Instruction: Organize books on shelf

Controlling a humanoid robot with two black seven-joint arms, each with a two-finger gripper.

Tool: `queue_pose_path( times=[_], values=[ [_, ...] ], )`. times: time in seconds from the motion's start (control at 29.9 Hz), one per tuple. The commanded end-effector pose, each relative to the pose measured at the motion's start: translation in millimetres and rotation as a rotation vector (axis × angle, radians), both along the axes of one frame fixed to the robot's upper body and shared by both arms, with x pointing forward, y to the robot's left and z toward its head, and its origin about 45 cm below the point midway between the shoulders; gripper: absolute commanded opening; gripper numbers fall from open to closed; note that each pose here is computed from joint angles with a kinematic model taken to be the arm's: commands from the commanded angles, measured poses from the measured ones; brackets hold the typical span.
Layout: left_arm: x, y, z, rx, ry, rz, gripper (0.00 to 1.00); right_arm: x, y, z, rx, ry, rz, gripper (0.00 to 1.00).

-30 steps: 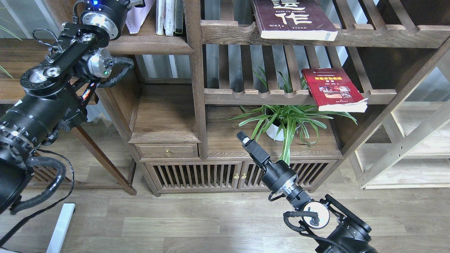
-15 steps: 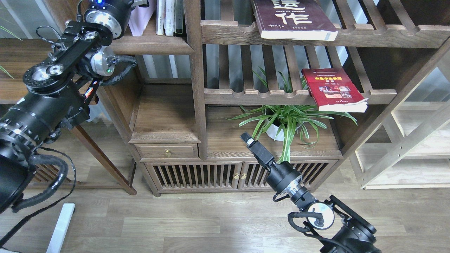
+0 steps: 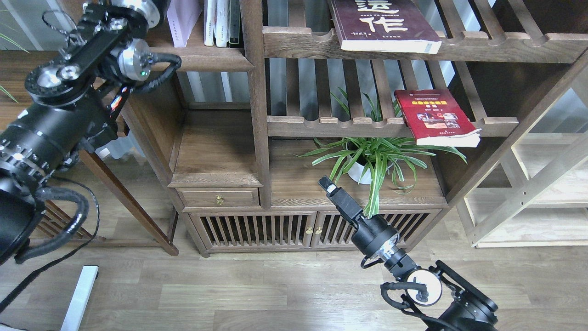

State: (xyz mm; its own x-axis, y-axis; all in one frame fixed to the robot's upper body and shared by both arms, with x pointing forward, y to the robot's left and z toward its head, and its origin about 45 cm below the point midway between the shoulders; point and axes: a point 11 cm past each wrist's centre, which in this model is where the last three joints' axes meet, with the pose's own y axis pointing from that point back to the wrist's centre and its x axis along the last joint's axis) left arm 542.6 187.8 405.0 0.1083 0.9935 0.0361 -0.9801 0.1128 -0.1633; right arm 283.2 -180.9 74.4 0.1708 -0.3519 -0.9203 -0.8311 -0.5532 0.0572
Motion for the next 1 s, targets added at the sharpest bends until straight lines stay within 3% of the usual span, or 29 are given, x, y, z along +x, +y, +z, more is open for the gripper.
queue_pose_path(
  times=[0.0,0.27,0.57,0.97],
  values=[
    [0.1,-11.7,16.9,-0.021,-0.024,-0.022,0.4,-2.2,-6.5,-2.3,-0.013,0.006,-0.004,0.99],
    [-1.3,-23.9,66.4,-0.063,-0.103,-0.053,0.4,-9.4,-9.3,-7.7,-0.015,0.023,-0.009,0.99],
    [-11.4,-9.6,93.7,-0.139,-0.156,-0.076,0.41,-0.6,-17.8,-1.5,0.001,0.005,-0.057,0.99],
    [-42.3,-7.4,99.5,-0.264,-0.176,-0.205,0.59,16.8,-41.1,10.6,0.06,-0.016,-0.172,0.99]
  ],
)
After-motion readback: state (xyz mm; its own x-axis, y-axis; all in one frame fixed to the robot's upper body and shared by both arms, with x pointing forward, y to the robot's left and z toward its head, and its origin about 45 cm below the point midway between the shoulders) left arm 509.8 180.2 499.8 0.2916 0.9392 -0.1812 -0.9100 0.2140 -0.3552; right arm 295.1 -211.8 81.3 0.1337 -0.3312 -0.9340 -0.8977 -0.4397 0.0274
